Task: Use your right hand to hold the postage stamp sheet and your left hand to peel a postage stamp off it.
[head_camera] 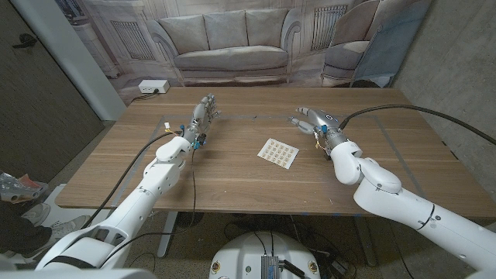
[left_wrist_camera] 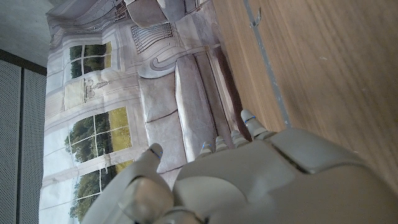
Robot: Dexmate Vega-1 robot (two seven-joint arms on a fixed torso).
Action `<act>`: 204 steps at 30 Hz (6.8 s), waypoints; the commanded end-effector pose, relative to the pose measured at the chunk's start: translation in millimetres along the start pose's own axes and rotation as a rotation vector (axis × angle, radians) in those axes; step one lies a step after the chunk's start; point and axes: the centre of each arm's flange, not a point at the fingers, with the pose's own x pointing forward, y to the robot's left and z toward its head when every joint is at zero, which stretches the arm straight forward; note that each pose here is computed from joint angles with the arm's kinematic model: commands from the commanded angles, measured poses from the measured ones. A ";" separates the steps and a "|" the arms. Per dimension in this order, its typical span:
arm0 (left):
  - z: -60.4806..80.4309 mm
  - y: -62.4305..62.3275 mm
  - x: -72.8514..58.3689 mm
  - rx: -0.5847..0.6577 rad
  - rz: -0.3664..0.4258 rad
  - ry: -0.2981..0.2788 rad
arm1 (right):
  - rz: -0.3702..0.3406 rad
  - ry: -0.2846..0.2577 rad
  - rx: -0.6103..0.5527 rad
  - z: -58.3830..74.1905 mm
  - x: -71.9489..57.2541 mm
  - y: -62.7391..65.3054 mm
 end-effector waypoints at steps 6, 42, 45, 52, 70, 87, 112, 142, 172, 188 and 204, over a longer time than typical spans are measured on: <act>-4.2 -8.3 6.2 -0.001 -0.028 0.018 | 0.103 -0.016 -0.147 7.9 -12.9 9.4; -10.2 -18.4 10.5 -0.004 -0.063 0.036 | 0.183 -0.056 -0.358 44.8 -28.9 39.0; -10.0 -18.2 9.3 -0.004 -0.063 0.037 | 0.189 -0.051 -0.397 48.2 -28.7 43.0; -9.1 -17.2 7.9 -0.002 -0.057 0.037 | 0.199 -0.042 -0.411 49.1 -28.0 49.1; -7.8 -18.5 10.0 0.000 -0.067 0.037 | 0.238 0.005 -0.454 44.2 -33.1 67.5; -6.9 -22.2 13.0 0.007 -0.080 0.042 | 0.258 0.048 -0.486 38.9 -33.9 77.8; -6.3 -22.6 14.8 0.006 -0.079 0.045 | 0.272 0.075 -0.505 37.0 -32.5 90.6; -4.9 -21.4 15.1 0.010 -0.076 0.044 | 0.302 0.108 -0.538 28.8 -24.3 101.2; -7.9 -18.6 24.2 0.006 -0.086 0.053 | 0.102 0.076 -0.606 36.2 -25.0 100.2; -11.5 -32.0 43.6 0.023 -0.138 0.057 | -0.244 0.031 -0.656 37.1 -36.9 97.3; -11.1 -45.1 55.6 0.046 -0.198 0.043 | -0.519 0.014 -0.547 35.3 -39.1 92.2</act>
